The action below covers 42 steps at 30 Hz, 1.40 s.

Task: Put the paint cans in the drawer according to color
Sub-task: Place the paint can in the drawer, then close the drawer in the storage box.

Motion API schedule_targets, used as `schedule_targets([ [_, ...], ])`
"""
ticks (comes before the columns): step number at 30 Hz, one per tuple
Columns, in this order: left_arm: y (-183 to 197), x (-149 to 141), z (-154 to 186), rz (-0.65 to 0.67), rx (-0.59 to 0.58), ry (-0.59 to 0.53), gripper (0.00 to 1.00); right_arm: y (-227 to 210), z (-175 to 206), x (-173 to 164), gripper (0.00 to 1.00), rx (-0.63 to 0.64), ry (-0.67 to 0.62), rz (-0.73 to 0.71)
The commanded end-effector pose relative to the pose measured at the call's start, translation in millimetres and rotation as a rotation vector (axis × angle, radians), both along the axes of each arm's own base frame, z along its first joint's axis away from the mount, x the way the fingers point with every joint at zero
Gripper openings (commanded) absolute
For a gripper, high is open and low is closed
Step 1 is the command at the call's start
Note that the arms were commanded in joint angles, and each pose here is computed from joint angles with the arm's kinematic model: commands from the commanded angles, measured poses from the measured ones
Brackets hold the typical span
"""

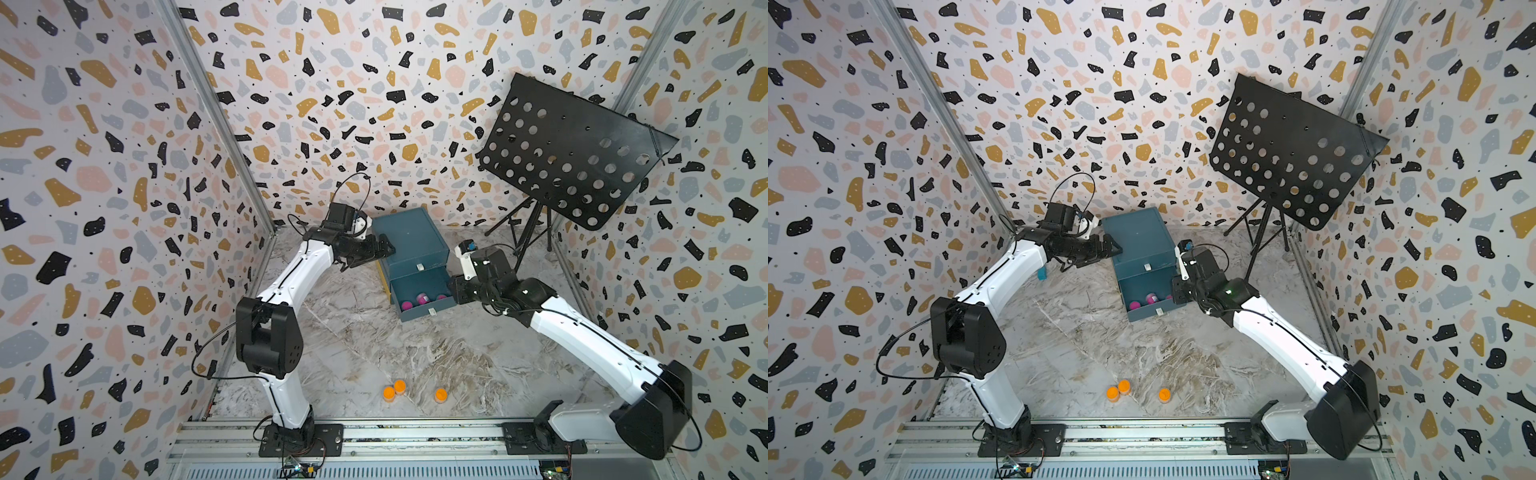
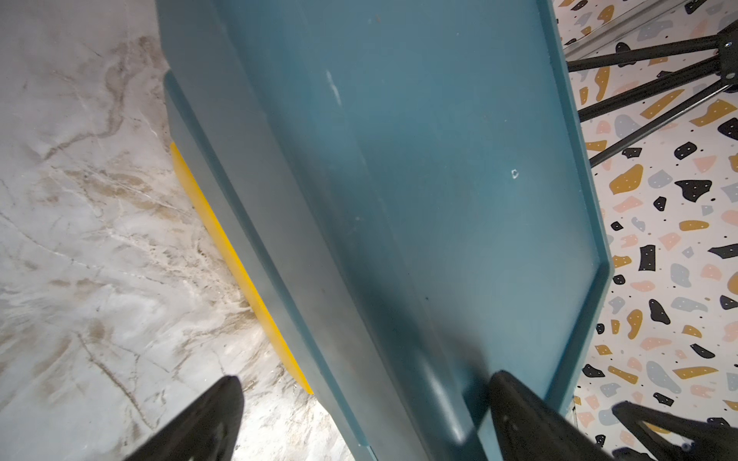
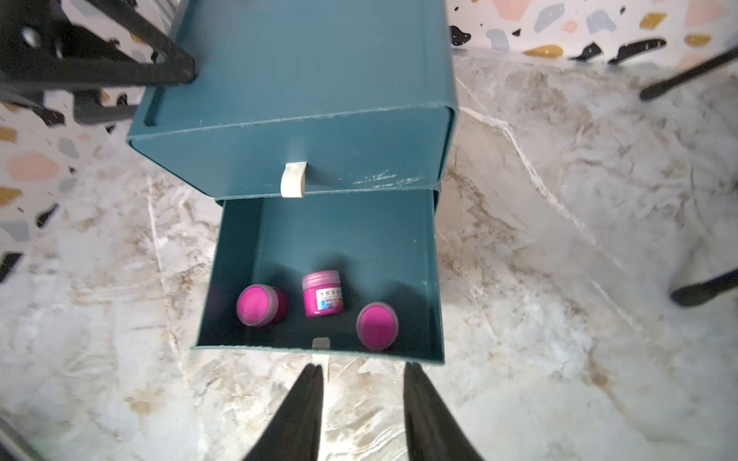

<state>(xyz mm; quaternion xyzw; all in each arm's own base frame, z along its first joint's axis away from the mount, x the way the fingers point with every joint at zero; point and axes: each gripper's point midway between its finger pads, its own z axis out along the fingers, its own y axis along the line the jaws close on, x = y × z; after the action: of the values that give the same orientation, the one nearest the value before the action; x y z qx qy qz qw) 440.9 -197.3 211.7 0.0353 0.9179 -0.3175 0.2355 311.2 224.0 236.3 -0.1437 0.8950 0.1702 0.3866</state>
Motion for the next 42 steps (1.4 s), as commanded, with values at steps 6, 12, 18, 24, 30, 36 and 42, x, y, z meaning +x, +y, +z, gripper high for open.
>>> schedule_targets([
  [6, 0.2, -8.9, -20.9, -0.003, 0.029, 0.064, 0.98, -5.0, -36.0, -22.0, 0.15, 0.103, 0.065, -0.019],
  [12, 0.3, -9.2, -20.8, -0.004, 0.03, 0.064, 0.98, 20.4, -62.2, -13.2, 0.02, 0.194, 0.15, -0.011],
  [18, -0.8, -9.3, -21.3, -0.006, 0.027, 0.067, 0.98, 38.2, -64.5, 8.1, 0.0, 0.281, 0.137, -0.039],
  [24, -2.6, -9.7, -22.7, -0.009, 0.025, 0.07, 0.99, 47.1, -61.0, 26.9, 0.0, 0.329, 0.106, -0.076],
  [30, -4.0, -10.1, -23.6, -0.011, 0.025, 0.072, 0.98, 60.6, -59.6, 43.8, 0.0, 0.361, 0.099, -0.081],
  [36, -5.6, -11.0, -23.3, -0.016, 0.022, 0.073, 0.98, 72.8, -59.4, 60.4, 0.0, 0.421, 0.09, -0.095],
  [42, -6.1, -11.2, -23.3, -0.016, 0.019, 0.074, 0.98, 73.6, -60.4, 72.3, 0.0, 0.513, 0.081, -0.147],
])
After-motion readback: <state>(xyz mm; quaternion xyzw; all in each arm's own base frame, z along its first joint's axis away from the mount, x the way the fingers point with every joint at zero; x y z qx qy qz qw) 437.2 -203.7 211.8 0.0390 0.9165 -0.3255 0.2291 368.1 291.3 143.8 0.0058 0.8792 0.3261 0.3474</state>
